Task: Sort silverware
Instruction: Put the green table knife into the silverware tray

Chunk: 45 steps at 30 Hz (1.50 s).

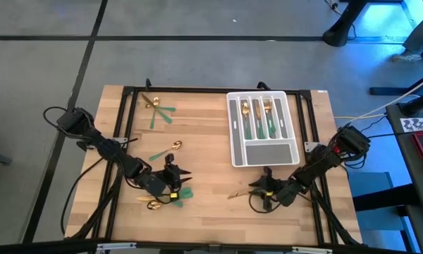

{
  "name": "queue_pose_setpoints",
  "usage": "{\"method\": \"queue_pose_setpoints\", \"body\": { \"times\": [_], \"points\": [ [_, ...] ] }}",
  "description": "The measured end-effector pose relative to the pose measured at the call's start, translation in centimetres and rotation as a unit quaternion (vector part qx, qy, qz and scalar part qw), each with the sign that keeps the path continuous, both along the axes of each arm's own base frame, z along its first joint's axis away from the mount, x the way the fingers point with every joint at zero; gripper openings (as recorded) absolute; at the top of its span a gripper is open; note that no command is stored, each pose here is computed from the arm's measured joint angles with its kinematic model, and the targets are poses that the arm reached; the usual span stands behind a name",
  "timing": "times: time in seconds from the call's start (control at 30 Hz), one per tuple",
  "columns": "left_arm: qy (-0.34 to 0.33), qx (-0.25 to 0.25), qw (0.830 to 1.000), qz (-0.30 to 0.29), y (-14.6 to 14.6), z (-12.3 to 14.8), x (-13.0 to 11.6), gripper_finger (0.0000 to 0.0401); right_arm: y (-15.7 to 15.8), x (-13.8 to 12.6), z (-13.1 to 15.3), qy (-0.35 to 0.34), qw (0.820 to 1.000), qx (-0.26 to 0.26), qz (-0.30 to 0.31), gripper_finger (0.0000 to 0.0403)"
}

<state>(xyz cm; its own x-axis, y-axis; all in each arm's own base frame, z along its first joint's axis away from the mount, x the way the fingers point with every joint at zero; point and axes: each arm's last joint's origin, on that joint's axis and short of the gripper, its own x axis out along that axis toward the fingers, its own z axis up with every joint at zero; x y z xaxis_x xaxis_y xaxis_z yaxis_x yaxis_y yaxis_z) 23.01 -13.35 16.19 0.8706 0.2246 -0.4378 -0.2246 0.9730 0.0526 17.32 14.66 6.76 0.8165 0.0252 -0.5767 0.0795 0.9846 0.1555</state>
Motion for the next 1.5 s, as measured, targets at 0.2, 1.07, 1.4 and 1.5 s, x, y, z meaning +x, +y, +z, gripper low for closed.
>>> {"method": "queue_pose_setpoints", "body": {
  "times": [0.2,1.07,1.4,1.5],
  "points": [
    [0.001,0.033,0.998,-0.057,-1.0,0.3,-0.3,0.0081,0.6,1.1,-0.6,-0.008,0.999,-0.020,-0.024,0.0106],
    [-0.010,0.022,0.971,-0.237,0.3,-6.3,7.2,0.0203,5.6,9.9,-2.6,-0.073,0.990,-0.063,-0.103,0.0061],
    [0.033,0.163,0.939,-0.302,0.4,-8.8,8.7,0.0213,4.4,11.3,-2.3,-0.064,0.994,-0.011,-0.087,0.0061],
    [0.052,0.169,0.938,-0.298,0.6,-9.0,9.0,0.0209,4.2,11.4,-2.3,-0.062,0.994,-0.009,-0.086,0.0060]
  ]
}}
